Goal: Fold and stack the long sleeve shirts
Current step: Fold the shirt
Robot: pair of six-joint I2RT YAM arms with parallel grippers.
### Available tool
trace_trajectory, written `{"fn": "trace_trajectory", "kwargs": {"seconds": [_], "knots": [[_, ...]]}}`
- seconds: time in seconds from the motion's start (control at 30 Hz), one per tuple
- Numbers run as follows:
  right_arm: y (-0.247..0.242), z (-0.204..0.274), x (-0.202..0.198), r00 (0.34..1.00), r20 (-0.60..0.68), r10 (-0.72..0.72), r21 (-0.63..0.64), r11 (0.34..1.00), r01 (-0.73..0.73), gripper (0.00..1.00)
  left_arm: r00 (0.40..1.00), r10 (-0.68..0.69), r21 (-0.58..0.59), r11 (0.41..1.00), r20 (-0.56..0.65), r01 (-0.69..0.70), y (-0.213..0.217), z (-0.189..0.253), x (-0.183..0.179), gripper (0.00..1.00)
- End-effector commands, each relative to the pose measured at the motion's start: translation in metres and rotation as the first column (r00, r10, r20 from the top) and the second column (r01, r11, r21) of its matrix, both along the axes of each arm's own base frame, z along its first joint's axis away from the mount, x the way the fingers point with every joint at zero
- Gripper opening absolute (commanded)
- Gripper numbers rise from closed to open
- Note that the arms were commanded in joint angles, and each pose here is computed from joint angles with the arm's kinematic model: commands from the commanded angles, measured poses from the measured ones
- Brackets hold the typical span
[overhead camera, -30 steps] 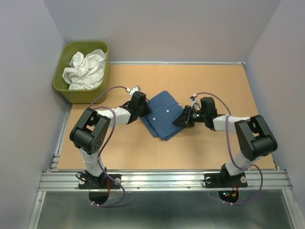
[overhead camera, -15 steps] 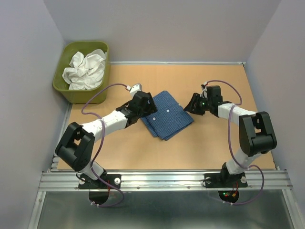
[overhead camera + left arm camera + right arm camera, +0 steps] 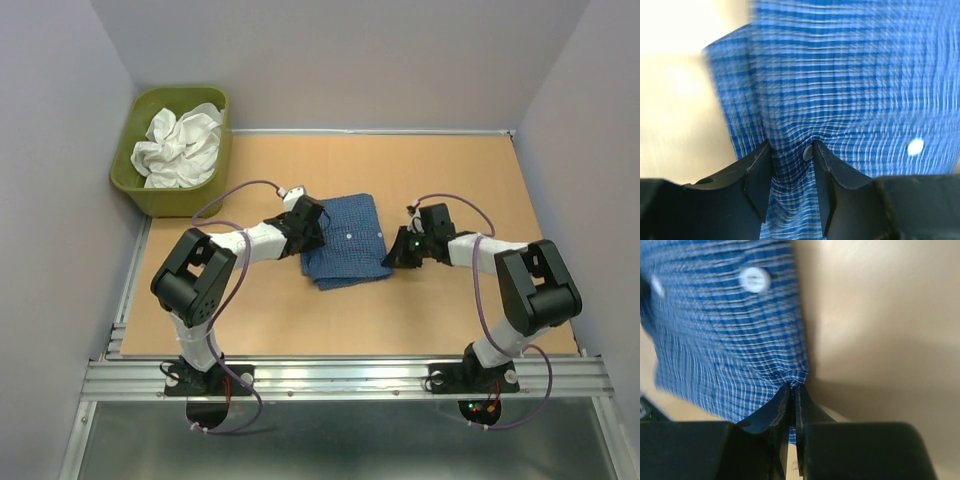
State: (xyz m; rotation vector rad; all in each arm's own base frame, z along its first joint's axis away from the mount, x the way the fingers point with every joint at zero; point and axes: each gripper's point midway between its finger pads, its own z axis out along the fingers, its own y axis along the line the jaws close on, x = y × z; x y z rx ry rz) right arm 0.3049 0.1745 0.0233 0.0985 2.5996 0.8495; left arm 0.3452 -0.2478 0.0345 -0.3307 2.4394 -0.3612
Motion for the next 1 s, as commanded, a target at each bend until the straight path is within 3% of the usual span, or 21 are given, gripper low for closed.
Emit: {"fn": "trace_trajectory", "kwargs": {"seconds": [0.0,0.13,0.17,0.27,0.33,0.4,0.47,0.5,0.53,0.6,0.77,0.97], "knots": [[0.042,-0.002,-0.058,0.994,-0.067,0.088,0.018,0.996,-0.087,0.09,0.993,-0.075,0.15,0.987,0.092,0.061,0.009,0.013,0.046,0.47],[0.093,0.021,-0.09,0.993,-0.071,0.097,0.104,0.991,-0.089,0.13,0.973,-0.147,0.296,0.951,0.18,0.089,0.011,0.03,0.089,0.51],[0.105,0.026,-0.099,0.99,-0.06,0.13,0.108,0.986,-0.123,0.23,0.969,-0.172,0.347,0.932,0.178,0.102,0.015,0.027,0.096,0.54],[0.128,0.053,-0.094,0.982,0.005,0.191,0.172,0.967,-0.189,0.42,0.955,-0.183,0.364,0.927,0.233,0.089,0.012,0.049,0.115,0.62],[0.129,0.063,-0.085,0.983,0.048,0.176,0.161,0.97,-0.181,0.5,0.944,-0.175,0.342,0.937,0.281,0.072,0.011,0.067,0.12,0.68],[0.118,0.068,-0.07,0.983,0.097,0.154,0.071,0.984,-0.161,0.59,0.937,-0.149,0.322,0.946,0.317,0.041,0.02,0.087,0.113,0.76],[0.105,0.076,-0.05,0.985,0.14,0.104,0.02,0.994,-0.108,0.63,0.926,-0.098,0.271,0.962,0.365,-0.005,0.028,0.117,0.102,0.8],[0.097,0.075,-0.046,0.984,0.148,0.098,-0.003,0.995,-0.099,0.63,0.935,-0.085,0.271,0.962,0.345,-0.013,0.036,0.11,0.091,0.82],[0.083,0.078,-0.032,0.985,0.162,0.054,-0.011,0.999,-0.053,0.63,0.925,-0.023,0.197,0.979,0.379,-0.057,0.039,0.132,0.083,0.83],[0.065,0.086,-0.017,0.983,0.185,0.013,-0.01,1.0,-0.011,0.62,0.941,0.014,0.165,0.984,0.337,-0.074,0.047,0.13,0.064,0.83],[0.01,0.11,0.037,0.96,0.262,-0.1,-0.002,0.995,0.104,0.58,0.965,0.04,-0.02,0.999,0.259,-0.036,0.028,0.113,0.016,0.79],[-0.01,0.094,0.082,0.967,0.227,-0.119,-0.012,0.992,0.124,0.59,0.987,0.087,-0.087,0.993,0.134,-0.076,0.016,0.052,-0.001,0.67]]}}
